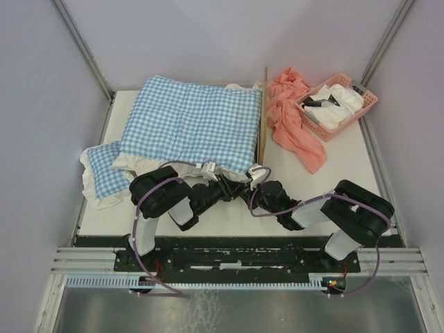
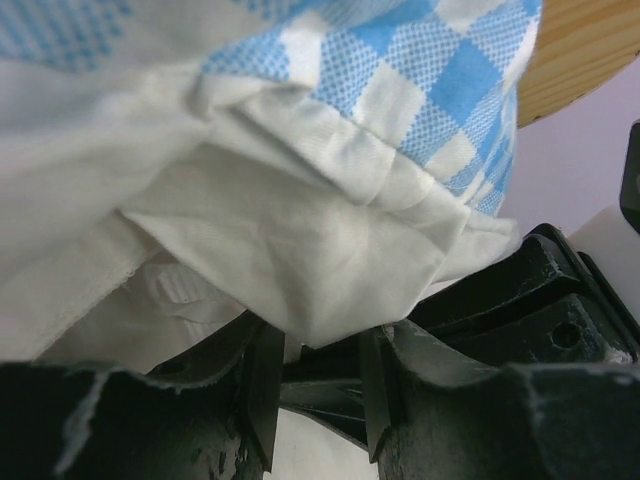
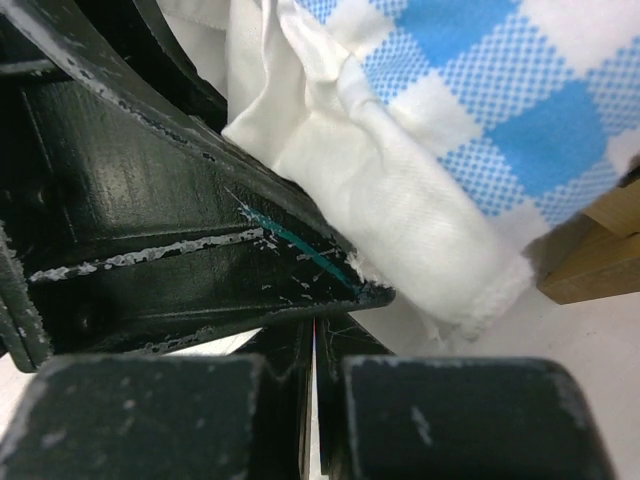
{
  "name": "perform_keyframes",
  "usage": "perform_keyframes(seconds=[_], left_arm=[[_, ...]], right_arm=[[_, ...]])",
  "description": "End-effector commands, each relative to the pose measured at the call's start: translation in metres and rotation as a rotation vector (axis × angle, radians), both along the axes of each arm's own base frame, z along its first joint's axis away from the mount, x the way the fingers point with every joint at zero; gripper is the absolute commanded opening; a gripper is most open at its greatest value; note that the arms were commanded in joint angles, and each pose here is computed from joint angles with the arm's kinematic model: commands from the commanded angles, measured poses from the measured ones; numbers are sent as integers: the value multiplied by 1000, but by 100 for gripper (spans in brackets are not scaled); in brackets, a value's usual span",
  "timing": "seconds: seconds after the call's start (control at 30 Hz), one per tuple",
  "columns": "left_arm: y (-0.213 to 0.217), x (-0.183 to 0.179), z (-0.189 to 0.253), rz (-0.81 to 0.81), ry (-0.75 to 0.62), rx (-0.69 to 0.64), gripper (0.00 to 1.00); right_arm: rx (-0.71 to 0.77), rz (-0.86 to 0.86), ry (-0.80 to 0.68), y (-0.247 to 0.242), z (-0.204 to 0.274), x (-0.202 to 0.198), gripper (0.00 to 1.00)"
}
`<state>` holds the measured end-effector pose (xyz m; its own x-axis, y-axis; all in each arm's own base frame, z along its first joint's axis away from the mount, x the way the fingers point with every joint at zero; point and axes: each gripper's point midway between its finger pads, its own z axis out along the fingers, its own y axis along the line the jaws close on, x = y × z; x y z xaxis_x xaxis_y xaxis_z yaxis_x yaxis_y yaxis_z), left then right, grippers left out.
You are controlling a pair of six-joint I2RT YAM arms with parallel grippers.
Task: Set up the pet bed
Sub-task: Tie the ropes to the bed frame.
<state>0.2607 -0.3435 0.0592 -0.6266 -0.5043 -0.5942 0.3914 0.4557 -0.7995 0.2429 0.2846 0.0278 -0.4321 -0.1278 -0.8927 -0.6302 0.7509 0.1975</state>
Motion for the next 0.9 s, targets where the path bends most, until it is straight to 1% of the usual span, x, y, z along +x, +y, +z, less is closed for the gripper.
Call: perform_keyframes(seconds=[0.0, 0.27, 0.53, 0.67, 0.87], left_arm=[[-5, 5, 10, 17, -1, -63, 41], [5, 3, 2, 40, 11, -14, 44], [-1, 4, 9, 29, 16, -58, 45], [-8, 2, 11, 0, 39, -110, 45], [-11, 0, 1, -10, 86, -121, 44]], right_arm=[[55, 9, -43, 8, 16, 4, 2], [33, -6, -45, 3, 16, 5, 2], [37, 0, -45, 5, 17, 4, 2], [42, 2, -43, 5, 16, 3, 2], [54, 9, -44, 5, 14, 1, 2]])
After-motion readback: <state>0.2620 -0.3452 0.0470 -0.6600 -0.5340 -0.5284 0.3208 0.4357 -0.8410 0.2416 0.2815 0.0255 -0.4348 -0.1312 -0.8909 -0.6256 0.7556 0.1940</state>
